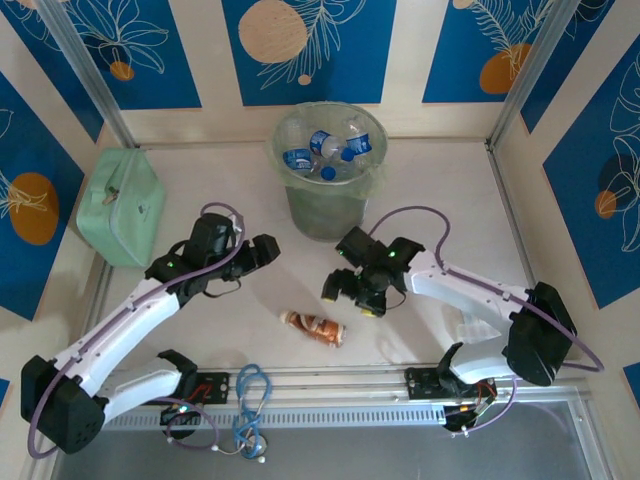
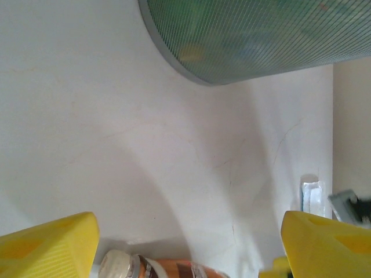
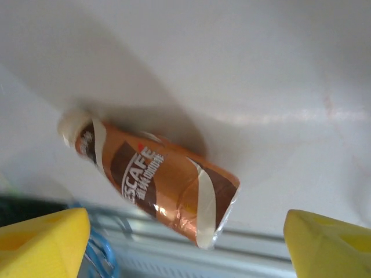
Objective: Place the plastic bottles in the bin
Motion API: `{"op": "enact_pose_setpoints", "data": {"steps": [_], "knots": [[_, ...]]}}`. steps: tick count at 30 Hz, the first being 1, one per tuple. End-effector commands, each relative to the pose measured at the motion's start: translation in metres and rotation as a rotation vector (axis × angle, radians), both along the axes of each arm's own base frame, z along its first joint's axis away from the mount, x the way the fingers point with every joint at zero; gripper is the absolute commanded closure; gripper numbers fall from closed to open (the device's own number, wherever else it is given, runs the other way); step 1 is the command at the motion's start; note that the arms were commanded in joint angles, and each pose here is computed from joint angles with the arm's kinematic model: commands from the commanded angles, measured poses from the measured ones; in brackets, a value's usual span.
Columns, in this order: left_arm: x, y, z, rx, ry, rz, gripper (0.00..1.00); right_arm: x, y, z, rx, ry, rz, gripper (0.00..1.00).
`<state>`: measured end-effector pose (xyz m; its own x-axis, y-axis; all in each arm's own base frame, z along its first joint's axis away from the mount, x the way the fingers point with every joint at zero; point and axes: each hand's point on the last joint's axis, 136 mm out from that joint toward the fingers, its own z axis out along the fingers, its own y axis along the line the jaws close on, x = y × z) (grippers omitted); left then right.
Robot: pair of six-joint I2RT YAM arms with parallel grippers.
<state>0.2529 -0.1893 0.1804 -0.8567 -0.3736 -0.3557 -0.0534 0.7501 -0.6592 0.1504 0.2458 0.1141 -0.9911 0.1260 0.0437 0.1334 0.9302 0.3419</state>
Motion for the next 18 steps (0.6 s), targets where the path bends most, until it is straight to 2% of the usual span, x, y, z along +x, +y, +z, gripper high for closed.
{"op": "enact_pose_setpoints", "data": {"steps": [1, 3, 6, 10, 13, 18], "knots": [[-0.002, -0.003, -0.008, -0.04, 0.038, -0.002, 0.19, -0.017, 0.02, 0.008, -0.042, -0.016, 0.287, 0.11], [-0.003, 0.0, -0.011, -0.034, 0.047, 0.011, 0.19, -0.023, 0.028, 0.007, -0.111, -0.046, 0.445, 0.09], [-0.003, 0.017, -0.016, -0.001, 0.064, 0.087, 0.2, -0.04, 0.048, -0.003, -0.132, -0.056, 0.667, 0.08], [-0.016, 0.082, -0.038, 0.086, 0.149, 0.363, 0.17, -0.065, 0.076, -0.019, -0.131, -0.021, 0.862, 0.08], [-0.024, 0.105, -0.049, 0.032, 0.186, 0.466, 0.18, -0.075, 0.094, -0.032, -0.137, 0.018, 0.943, 0.09], [-0.026, 0.105, -0.052, -0.021, 0.202, 0.478, 0.18, -0.078, 0.116, -0.044, -0.128, 0.065, 1.003, 0.12]]}}
